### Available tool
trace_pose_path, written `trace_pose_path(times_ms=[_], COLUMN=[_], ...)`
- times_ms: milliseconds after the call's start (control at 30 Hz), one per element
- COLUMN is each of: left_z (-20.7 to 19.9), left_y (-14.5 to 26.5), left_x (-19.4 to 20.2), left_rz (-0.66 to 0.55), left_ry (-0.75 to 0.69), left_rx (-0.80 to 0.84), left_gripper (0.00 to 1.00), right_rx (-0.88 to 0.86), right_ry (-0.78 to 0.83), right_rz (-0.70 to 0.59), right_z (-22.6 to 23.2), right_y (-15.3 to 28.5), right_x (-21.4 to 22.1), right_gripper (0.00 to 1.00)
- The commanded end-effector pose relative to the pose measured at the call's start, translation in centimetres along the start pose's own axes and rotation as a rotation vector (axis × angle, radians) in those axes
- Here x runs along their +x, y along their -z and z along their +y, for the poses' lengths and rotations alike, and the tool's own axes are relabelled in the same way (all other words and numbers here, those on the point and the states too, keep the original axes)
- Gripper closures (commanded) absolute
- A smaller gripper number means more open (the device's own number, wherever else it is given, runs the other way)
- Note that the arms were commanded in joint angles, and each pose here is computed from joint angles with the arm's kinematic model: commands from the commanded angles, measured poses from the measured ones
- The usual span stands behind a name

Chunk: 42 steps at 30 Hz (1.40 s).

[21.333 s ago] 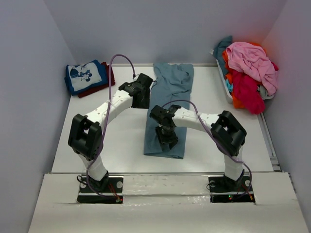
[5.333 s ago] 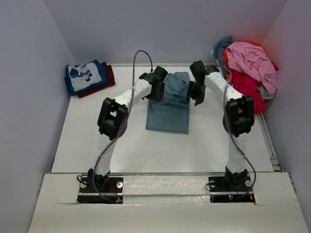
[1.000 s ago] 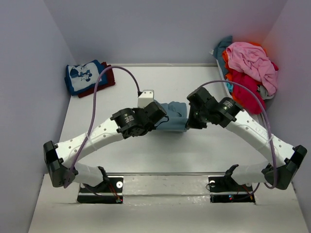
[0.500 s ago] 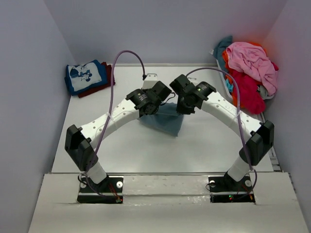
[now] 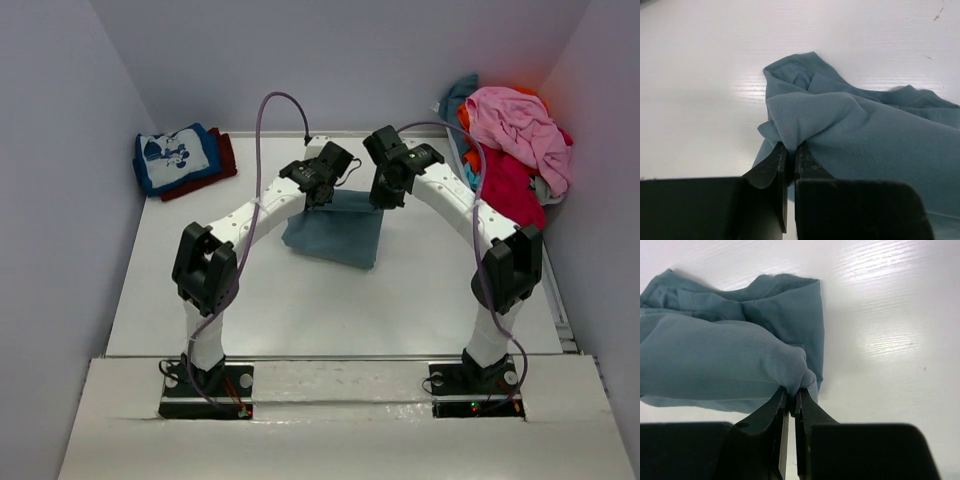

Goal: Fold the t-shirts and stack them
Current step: Fold the long partially folded tshirt into a neat square

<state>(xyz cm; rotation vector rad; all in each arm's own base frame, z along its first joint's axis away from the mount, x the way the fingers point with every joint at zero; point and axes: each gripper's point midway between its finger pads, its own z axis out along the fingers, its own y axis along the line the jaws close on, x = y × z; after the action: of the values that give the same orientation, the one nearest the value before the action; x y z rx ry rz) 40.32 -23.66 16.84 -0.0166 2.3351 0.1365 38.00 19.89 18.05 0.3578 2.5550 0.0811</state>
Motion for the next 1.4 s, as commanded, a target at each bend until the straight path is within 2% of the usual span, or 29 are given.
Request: trace_pose_path(times_ms=[0, 267, 533, 1000, 1100, 1167, 1233, 1267, 1300, 1367], left_z=[0.8, -0.4, -1.5, -1.7, -1.8, -1.8, -1.9, -1.8, -1.7, -1.6], left_y=[-1.4, -5.6, -9.3, -12.5, -12.8, -13.0, -13.2, -13.2, -13.1, -13.0], left_x=[-3.3, -4.1, -2.4, -2.4, -2.1, -2.1, -1.9, -2.0, -2.1, -2.4], left_rz=[-0.048, -0.010, 0.046, 0.053, 0.059, 0.056, 0.059, 0.055, 0.049, 0.042], left_ry=[-0.018, -0.019, -0.040, -0.025, -0.026, -0.027, -0.031, -0.031, -0.023, -0.018], left_rx=[-0.049, -0.049, -0.040, -0.045, -0.048, -0.052, -0.051, -0.056, -0.062, -0.066], left_gripper=[0.94, 0.94, 0.94, 0.94, 0.94, 0.86, 0.68, 0.53, 0.22, 0.05], right_rx=[0.038, 0.056, 0.074, 0.090, 0.081, 0.076, 0.074, 0.065, 0.063, 0.065], right_ry=[0.011, -0.001, -0.015, -0.032, -0.025, -0.022, -0.022, -0.017, -0.016, -0.010], right_rz=[-0.028, 0.017, 0.029, 0.065, 0.065, 0.069, 0.072, 0.068, 0.066, 0.061], right_z=[-0.9, -0.8, -1.1, -1.5, -1.2, -1.0, -0.9, -0.8, -0.7, -0.7], right_y=[-1.1, -4.7, -6.8, -10.5, -10.8, -11.1, -11.3, -11.4, -11.4, -11.4], right_x=[-2.0, -1.9, -2.8, -3.2, -3.3, -3.3, -3.2, -3.3, -3.4, -3.6], right_gripper=[0.92, 0.92, 0.92, 0.92, 0.88, 0.79, 0.65, 0.59, 0.48, 0.38])
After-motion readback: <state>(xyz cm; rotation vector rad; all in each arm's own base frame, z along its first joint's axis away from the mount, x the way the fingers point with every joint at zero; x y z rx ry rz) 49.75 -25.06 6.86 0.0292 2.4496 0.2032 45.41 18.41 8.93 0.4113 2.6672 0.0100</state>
